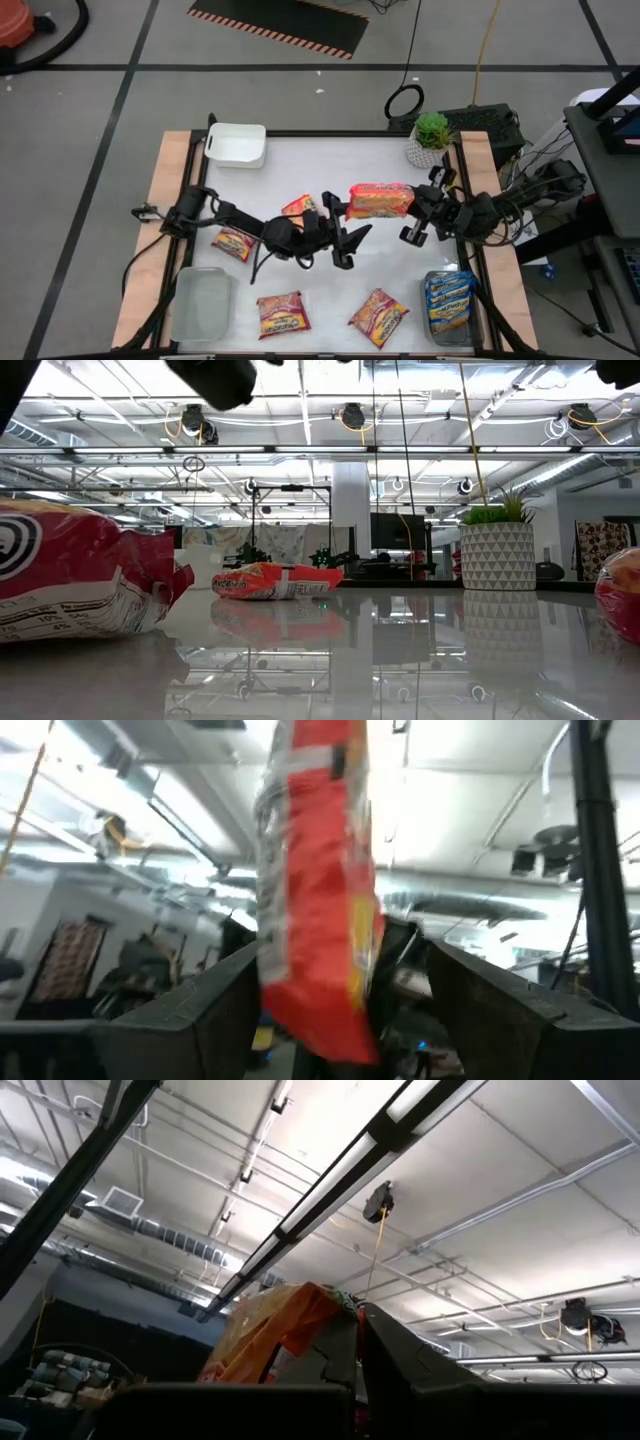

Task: Sort Maruchan noodles
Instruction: Put the bottom orange noodle pack into the white bin

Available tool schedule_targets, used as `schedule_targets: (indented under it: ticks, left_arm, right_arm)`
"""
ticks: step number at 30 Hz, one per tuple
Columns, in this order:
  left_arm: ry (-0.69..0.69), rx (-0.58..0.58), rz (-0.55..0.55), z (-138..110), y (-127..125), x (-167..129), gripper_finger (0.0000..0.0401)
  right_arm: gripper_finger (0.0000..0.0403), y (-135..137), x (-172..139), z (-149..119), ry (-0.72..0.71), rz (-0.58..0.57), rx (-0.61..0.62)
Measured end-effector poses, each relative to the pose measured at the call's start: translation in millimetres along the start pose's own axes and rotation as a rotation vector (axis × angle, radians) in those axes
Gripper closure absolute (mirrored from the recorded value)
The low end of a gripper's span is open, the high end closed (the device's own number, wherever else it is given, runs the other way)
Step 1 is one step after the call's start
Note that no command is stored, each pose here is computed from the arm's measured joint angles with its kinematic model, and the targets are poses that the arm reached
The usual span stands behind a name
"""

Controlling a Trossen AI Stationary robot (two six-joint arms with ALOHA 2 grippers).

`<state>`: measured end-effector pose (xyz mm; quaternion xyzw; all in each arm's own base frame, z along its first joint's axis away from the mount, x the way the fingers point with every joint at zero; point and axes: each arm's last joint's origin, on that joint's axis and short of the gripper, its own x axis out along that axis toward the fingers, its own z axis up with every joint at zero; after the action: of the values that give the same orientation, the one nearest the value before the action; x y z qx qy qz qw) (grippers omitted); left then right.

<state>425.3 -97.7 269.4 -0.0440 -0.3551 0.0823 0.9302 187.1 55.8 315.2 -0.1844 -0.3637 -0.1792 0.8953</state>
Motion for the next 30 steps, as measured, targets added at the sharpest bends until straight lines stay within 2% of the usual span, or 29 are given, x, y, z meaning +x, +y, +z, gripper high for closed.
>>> schedule_targets:
  ticks: [7,19,26,30]
  left_arm:
    - [-0.004,0.026,-0.021,4.7,0.6,16.8,0.0141]
    - [0.017,0.029,-0.021,2.1,3.5,18.0,0.0274]
    - [0.028,0.036,-0.015,1.8,-0.3,16.4,0.0271]
    - [0.059,0.065,0.006,-1.9,-3.7,9.4,0.027]
  right_arm:
    - [0.0403,-4.6,2.5,-4.4,0.003,-0.018,0.006]
    - [0.0403,-4.3,2.5,-4.4,0.0,-0.011,-0.005]
    - [0.0402,-3.2,2.5,-6.1,0.023,-0.004,-0.069]
    - [0.038,-1.2,1.8,-7.8,0.067,-0.01,-0.069]
